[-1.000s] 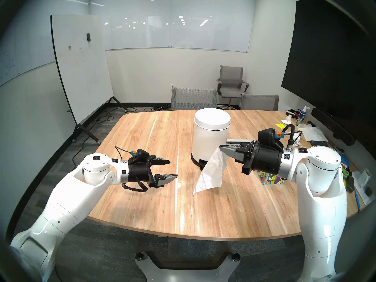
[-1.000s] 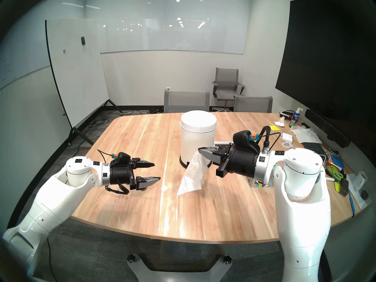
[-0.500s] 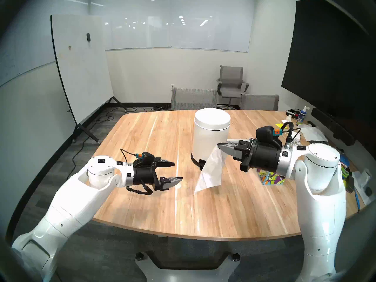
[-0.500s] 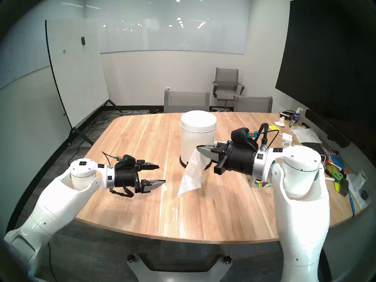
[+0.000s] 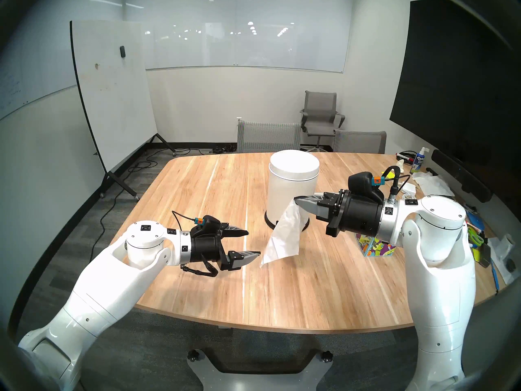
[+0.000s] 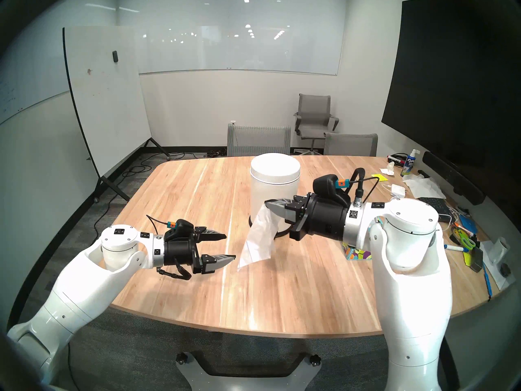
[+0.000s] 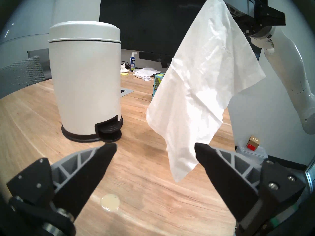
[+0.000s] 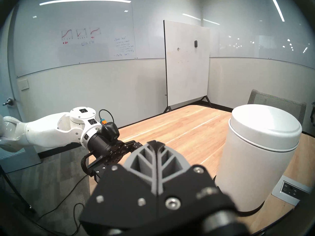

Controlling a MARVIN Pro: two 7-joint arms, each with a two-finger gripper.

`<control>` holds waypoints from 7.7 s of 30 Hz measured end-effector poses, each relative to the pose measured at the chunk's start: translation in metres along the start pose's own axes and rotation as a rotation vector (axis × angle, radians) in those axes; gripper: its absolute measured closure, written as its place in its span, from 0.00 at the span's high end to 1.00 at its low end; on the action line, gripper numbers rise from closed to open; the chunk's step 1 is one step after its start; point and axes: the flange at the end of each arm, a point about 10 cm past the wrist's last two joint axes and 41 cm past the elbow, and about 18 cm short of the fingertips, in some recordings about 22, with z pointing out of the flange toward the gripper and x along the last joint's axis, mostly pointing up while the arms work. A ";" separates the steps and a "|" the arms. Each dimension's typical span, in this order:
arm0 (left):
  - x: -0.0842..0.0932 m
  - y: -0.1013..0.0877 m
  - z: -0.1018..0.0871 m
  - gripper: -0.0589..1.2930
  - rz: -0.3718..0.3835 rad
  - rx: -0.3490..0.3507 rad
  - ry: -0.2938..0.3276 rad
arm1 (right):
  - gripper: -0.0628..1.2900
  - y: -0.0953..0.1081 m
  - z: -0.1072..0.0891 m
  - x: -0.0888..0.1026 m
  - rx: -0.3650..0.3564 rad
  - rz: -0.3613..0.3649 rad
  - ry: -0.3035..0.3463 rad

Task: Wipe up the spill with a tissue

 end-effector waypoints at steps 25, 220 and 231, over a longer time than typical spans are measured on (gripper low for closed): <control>0.018 0.007 0.011 0.95 -0.005 -0.008 0.037 | 0.03 -0.016 0.004 -0.002 0.033 0.022 0.016; 0.044 0.082 0.061 0.03 -0.012 -0.037 0.067 | 0.03 -0.023 -0.014 -0.004 0.027 0.034 0.050; 0.043 0.076 0.051 0.03 -0.019 -0.033 0.075 | 0.94 -0.023 -0.010 -0.004 0.028 0.035 0.049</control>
